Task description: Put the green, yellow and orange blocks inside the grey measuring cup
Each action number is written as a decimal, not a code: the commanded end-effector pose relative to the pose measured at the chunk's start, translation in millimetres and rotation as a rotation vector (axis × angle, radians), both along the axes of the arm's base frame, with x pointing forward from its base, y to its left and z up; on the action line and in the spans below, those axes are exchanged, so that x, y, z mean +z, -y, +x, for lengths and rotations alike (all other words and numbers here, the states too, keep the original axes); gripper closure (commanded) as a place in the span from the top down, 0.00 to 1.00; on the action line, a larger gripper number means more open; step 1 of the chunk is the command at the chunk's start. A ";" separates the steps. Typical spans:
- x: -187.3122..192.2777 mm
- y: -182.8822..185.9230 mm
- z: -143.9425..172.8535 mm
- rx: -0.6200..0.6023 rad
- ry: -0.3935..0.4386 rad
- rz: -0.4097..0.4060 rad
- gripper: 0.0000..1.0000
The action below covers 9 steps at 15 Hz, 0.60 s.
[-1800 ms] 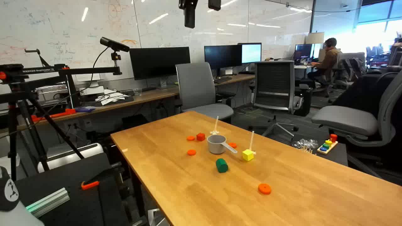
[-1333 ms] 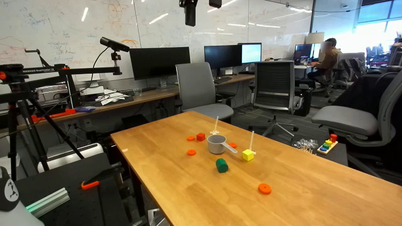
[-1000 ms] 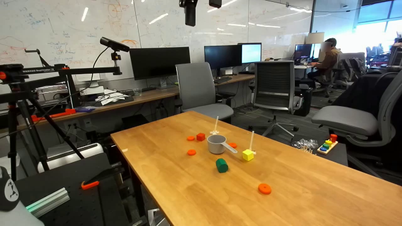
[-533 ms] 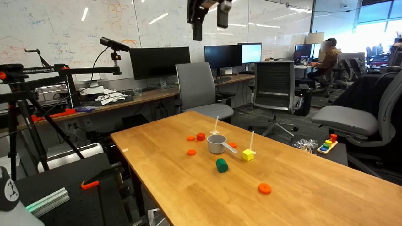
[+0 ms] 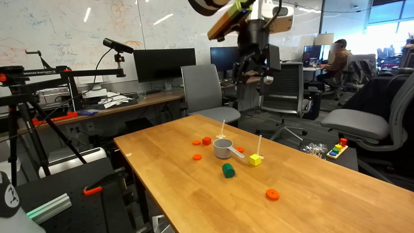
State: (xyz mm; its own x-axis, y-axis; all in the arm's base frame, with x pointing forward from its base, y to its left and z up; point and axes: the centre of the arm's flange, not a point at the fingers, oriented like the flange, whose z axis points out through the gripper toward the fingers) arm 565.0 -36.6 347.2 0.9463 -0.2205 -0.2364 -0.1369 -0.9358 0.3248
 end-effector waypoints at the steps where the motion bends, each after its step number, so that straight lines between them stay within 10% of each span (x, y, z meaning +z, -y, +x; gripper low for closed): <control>1: -13.6 0.6 9.7 -0.023 -0.007 -0.014 1.00; 9: -23.5 -0.6 27.7 -0.052 -0.004 -0.030 1.00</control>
